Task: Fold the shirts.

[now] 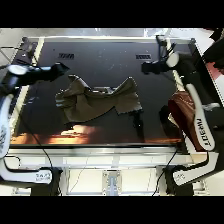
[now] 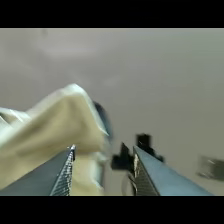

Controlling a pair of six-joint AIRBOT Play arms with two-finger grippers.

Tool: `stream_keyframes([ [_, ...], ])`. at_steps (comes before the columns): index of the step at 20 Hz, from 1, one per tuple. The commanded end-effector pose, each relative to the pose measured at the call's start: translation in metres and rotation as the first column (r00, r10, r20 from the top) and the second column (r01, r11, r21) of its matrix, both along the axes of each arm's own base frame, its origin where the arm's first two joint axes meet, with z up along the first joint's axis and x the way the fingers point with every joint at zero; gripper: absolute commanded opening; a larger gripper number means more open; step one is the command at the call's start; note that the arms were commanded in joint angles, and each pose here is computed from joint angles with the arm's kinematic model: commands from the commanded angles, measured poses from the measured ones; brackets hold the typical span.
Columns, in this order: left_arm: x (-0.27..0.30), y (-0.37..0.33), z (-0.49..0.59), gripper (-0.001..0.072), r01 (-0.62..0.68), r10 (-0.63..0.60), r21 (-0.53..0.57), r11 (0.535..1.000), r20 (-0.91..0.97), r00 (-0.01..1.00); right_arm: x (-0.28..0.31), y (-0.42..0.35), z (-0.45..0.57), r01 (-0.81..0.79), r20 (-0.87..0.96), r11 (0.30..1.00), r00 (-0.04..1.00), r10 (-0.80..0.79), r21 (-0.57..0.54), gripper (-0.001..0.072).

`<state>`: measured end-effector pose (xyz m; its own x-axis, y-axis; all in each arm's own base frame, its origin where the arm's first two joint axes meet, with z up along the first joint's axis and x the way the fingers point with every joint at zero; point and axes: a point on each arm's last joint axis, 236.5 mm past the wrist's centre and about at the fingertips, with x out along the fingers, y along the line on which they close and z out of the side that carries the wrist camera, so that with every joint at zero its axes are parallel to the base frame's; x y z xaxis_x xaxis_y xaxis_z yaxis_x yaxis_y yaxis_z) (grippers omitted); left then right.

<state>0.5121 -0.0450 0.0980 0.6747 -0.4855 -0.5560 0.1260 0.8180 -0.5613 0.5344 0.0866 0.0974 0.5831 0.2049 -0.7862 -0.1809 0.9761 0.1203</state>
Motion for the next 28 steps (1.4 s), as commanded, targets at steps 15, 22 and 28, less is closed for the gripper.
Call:
stream_keyframes([
  [15,-0.247,0.04,-0.17,0.0709,-0.733,0.501,-0.299,0.611,-0.571,0.651,-0.041,0.032,0.07,-0.162,0.063,0.986,0.985,0.159,0.042,0.0411],
  [22,-0.236,0.031,-0.185,0.0705,-0.726,0.456,-0.335,0.601,-0.602,0.655,-0.042,0.043,0.071,-0.184,0.07,0.982,0.981,0.181,0.034,0.041],
  [28,-0.207,0.027,-0.206,0.0546,-0.75,0.452,-0.411,0.519,-0.613,0.648,-0.044,0.043,0.07,-0.186,0.062,0.982,0.981,0.183,0.034,0.041],
])
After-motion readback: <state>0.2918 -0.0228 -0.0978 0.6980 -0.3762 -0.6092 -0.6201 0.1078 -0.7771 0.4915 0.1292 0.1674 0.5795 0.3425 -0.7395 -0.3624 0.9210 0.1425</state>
